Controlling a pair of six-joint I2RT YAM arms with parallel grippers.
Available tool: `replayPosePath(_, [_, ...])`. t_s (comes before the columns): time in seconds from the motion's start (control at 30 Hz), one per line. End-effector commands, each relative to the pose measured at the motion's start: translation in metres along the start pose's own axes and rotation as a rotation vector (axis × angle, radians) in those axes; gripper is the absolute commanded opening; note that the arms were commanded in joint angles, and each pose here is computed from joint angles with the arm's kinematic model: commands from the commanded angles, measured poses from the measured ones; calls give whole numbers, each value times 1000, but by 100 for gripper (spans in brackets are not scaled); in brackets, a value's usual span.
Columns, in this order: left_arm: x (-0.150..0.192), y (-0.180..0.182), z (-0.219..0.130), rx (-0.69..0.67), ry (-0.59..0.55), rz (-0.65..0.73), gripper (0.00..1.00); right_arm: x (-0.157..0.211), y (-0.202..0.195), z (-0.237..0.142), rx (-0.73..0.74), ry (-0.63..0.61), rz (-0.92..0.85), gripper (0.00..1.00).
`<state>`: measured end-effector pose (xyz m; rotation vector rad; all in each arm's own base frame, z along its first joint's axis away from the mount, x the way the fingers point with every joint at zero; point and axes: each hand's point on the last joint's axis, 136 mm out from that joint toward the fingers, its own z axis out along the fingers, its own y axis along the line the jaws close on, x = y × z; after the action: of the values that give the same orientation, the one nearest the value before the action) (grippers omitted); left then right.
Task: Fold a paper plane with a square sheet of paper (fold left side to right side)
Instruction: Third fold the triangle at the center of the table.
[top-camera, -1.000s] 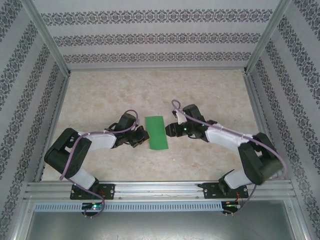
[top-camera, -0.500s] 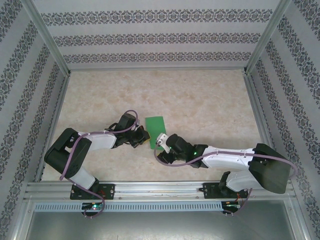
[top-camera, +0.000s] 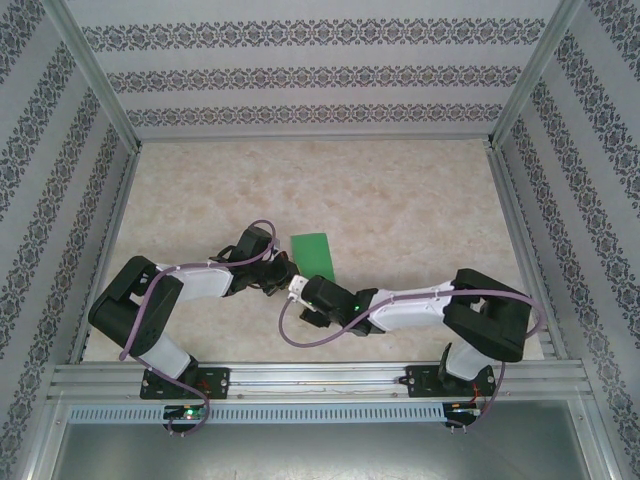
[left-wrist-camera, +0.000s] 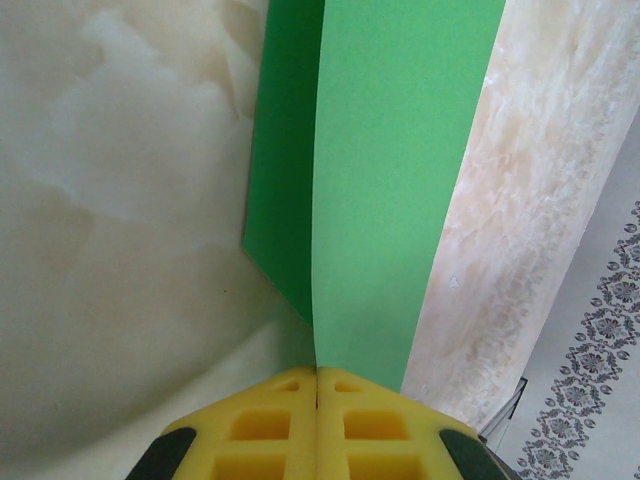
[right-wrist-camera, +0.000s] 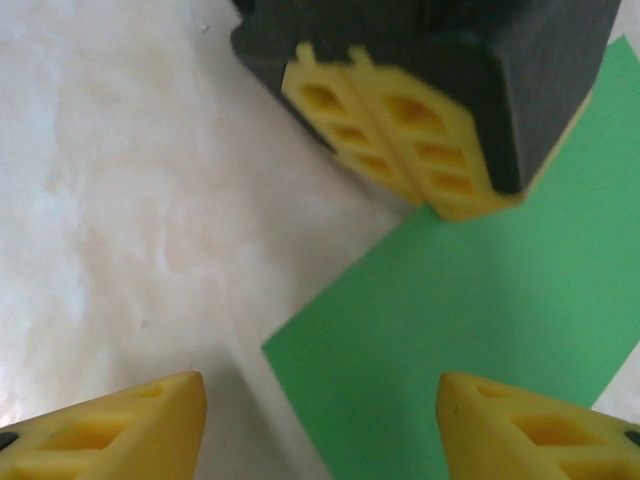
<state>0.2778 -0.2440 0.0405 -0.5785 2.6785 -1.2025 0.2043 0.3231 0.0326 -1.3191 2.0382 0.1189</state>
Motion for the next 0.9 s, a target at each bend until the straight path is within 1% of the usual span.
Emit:
replayPosePath(0.0, [5, -11, -2, 19, 21, 10, 0, -18, -4, 7, 41, -30, -40, 59])
replayPosePath(0.17, [5, -11, -2, 18, 21, 10, 0, -26, -2, 12, 35, -40, -43, 51])
replayPosePath(0.33, [4, -9, -1, 12, 20, 10, 0, -23, -1, 10, 27, -43, -37, 39])
replayPosePath(0.43, [5, -8, -1, 11, 21, 10, 0, -21, -3, 8, 32, -45, -23, 29])
replayPosePath(0.53, [4, -8, -1, 8, 18, 14, 2, -20, -3, 6, 28, -48, -10, 17])
replayPosePath(0.6, [4, -7, -2, 3, 15, 18, 6, -17, -3, 5, 24, -46, -1, 8])
replayPosePath(0.67, [2, -6, -4, -1, 12, 23, 13, -17, -3, 3, 13, -48, 11, 0])
replayPosePath(0.77, [-1, -5, -12, -3, 4, 30, 20, -15, -3, 1, -10, -52, 39, 0])
replayPosePath(0.87, [-7, -5, -26, -9, -17, 42, 26, -12, -5, -1, -44, -55, 78, 0])
